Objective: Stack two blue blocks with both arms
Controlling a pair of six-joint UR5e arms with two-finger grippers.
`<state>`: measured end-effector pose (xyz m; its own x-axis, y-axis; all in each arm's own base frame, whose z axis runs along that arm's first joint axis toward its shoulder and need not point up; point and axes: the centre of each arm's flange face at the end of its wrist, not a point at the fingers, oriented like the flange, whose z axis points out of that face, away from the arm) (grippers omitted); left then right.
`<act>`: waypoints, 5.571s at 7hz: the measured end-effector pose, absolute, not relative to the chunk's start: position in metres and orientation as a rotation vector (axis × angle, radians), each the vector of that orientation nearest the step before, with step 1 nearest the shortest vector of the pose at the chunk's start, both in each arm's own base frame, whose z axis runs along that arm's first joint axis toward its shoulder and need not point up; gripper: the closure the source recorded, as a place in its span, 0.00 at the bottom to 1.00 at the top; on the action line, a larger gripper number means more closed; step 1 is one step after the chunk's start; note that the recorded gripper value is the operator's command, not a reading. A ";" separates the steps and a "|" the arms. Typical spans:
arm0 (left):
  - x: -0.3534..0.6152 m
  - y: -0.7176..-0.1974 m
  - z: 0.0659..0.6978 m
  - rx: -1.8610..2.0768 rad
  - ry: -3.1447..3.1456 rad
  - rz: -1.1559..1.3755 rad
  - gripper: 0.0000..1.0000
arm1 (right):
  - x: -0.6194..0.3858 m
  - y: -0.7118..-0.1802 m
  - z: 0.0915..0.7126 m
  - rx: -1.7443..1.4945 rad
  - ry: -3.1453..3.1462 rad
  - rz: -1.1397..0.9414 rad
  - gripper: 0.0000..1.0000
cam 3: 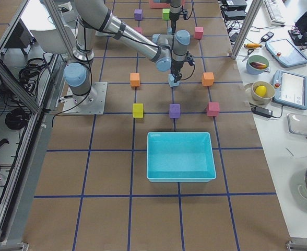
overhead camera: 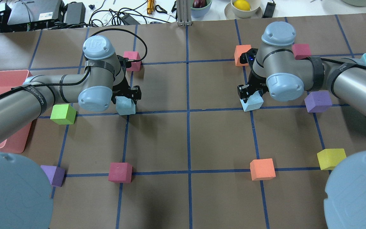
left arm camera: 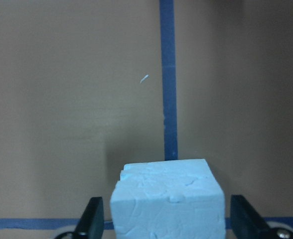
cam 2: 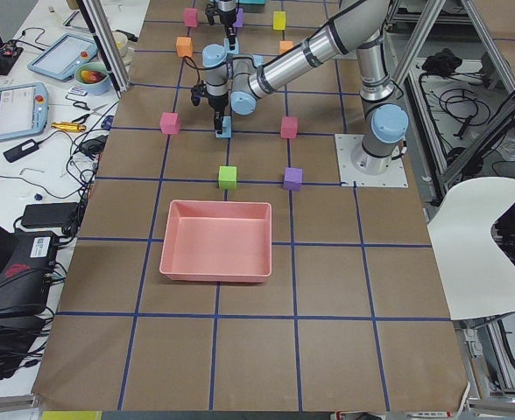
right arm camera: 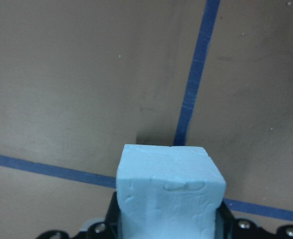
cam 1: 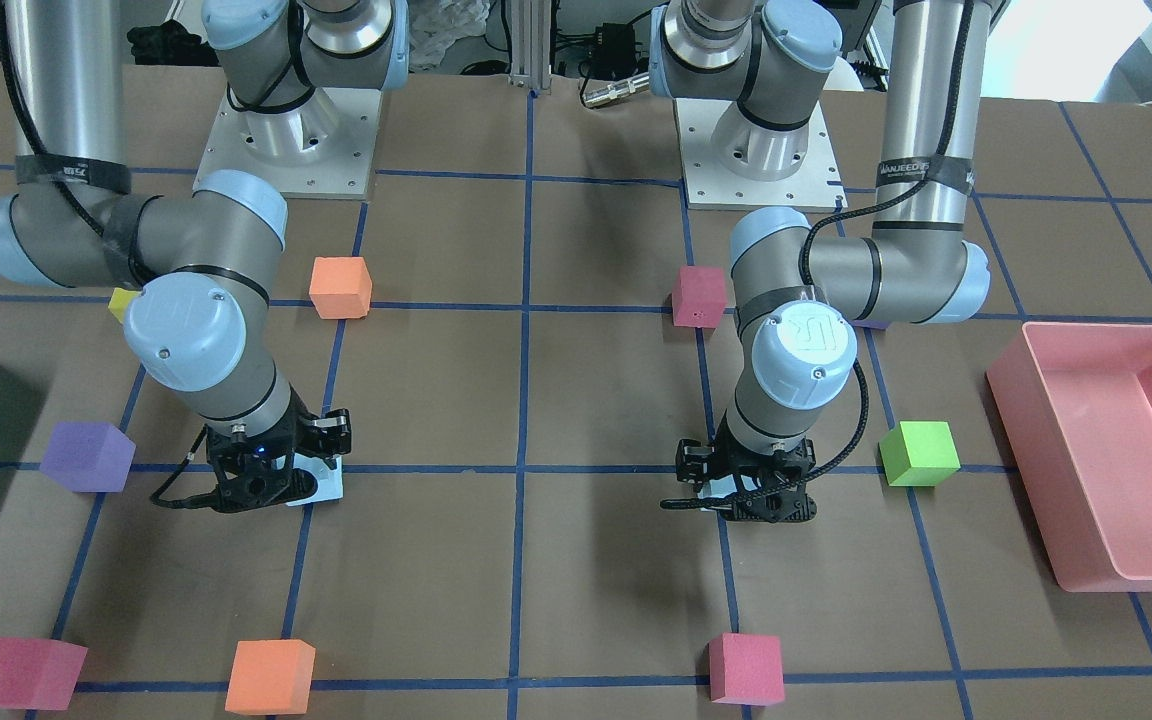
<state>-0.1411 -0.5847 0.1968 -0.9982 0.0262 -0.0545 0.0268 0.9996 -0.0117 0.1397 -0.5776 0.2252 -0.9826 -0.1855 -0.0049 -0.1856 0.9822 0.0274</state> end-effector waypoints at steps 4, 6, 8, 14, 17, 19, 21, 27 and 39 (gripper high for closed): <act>-0.137 -0.586 0.211 0.044 3.085 -0.062 0.69 | 0.292 -0.529 0.244 0.000 3.087 0.061 1.00; -0.122 -0.590 0.217 0.036 3.085 -0.074 0.70 | 0.325 -0.509 0.235 0.065 3.061 0.114 1.00; -0.125 -0.587 0.232 0.033 3.084 -0.088 0.71 | 0.344 -0.497 0.230 0.052 3.036 0.146 1.00; -0.133 -0.557 0.286 0.039 3.112 -0.087 0.71 | 0.349 -0.477 0.210 0.032 3.049 0.178 0.00; -0.170 -0.534 0.313 0.082 3.116 -0.128 0.72 | 0.345 -0.488 0.238 0.046 3.043 0.139 0.00; -0.202 -0.518 0.319 0.067 3.123 -0.129 0.72 | 0.296 -0.522 0.316 0.159 3.036 0.130 0.00; -0.246 -0.502 0.316 0.005 3.146 -0.121 0.78 | 0.200 -0.558 0.382 0.171 3.025 0.119 0.00; -0.368 -0.464 0.283 -0.116 3.223 0.009 0.84 | 0.104 -0.550 0.452 0.140 3.170 -0.067 0.00; -0.376 -0.474 0.266 -0.069 3.154 0.004 0.33 | 0.134 -0.502 0.484 0.057 3.168 0.017 0.00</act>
<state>-0.3757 -0.4736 0.2658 -0.9990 -0.0438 0.0130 -0.0437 0.9990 0.0028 0.1337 -0.5018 0.4837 -0.9990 0.0359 0.0271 0.0362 0.9993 0.0101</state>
